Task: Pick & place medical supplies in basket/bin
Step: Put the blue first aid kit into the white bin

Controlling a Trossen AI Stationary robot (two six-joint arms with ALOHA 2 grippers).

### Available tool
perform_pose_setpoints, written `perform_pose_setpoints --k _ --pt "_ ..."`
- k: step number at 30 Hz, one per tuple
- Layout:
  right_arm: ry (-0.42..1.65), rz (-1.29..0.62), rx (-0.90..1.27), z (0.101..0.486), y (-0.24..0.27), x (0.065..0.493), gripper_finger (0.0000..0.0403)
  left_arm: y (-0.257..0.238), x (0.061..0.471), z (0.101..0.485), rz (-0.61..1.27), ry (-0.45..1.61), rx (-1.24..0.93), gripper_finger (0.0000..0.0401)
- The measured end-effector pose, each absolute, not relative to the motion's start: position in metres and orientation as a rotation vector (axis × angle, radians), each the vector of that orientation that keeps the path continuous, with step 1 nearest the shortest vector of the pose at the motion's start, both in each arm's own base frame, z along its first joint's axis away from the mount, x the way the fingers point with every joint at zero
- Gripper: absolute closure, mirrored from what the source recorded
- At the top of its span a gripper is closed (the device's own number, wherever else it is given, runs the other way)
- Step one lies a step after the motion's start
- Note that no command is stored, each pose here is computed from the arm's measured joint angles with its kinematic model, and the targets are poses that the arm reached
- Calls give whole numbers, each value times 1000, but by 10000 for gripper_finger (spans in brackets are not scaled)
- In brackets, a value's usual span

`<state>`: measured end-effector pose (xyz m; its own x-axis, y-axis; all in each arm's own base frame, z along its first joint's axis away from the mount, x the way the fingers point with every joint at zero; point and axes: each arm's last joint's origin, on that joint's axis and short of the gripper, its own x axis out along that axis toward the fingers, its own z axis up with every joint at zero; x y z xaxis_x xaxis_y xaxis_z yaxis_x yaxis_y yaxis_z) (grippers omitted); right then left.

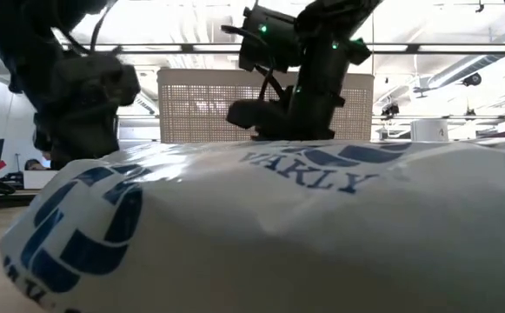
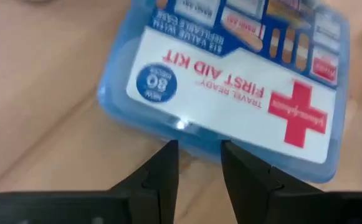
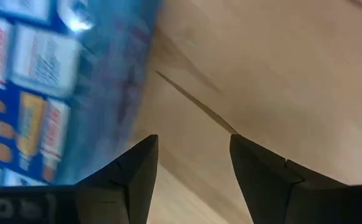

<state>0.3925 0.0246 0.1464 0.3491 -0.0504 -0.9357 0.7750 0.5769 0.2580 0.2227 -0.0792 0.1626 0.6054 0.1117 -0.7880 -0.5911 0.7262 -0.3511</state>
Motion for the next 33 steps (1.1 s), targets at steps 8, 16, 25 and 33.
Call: perform_pose_setpoints --k 8,16,25,33 --pt "1073 -579 823 141 24 399 211 -81 230 155 425 846 -681 299" --pt "987 -480 802 175 25 416 212 -82 225 151 377 938 -704 299" --pt "848 -288 805 225 39 440 211 -80 223 144 405 956 -676 299" --pt "853 -210 884 225 45 446 211 -81 225 144 406 934 -684 299"
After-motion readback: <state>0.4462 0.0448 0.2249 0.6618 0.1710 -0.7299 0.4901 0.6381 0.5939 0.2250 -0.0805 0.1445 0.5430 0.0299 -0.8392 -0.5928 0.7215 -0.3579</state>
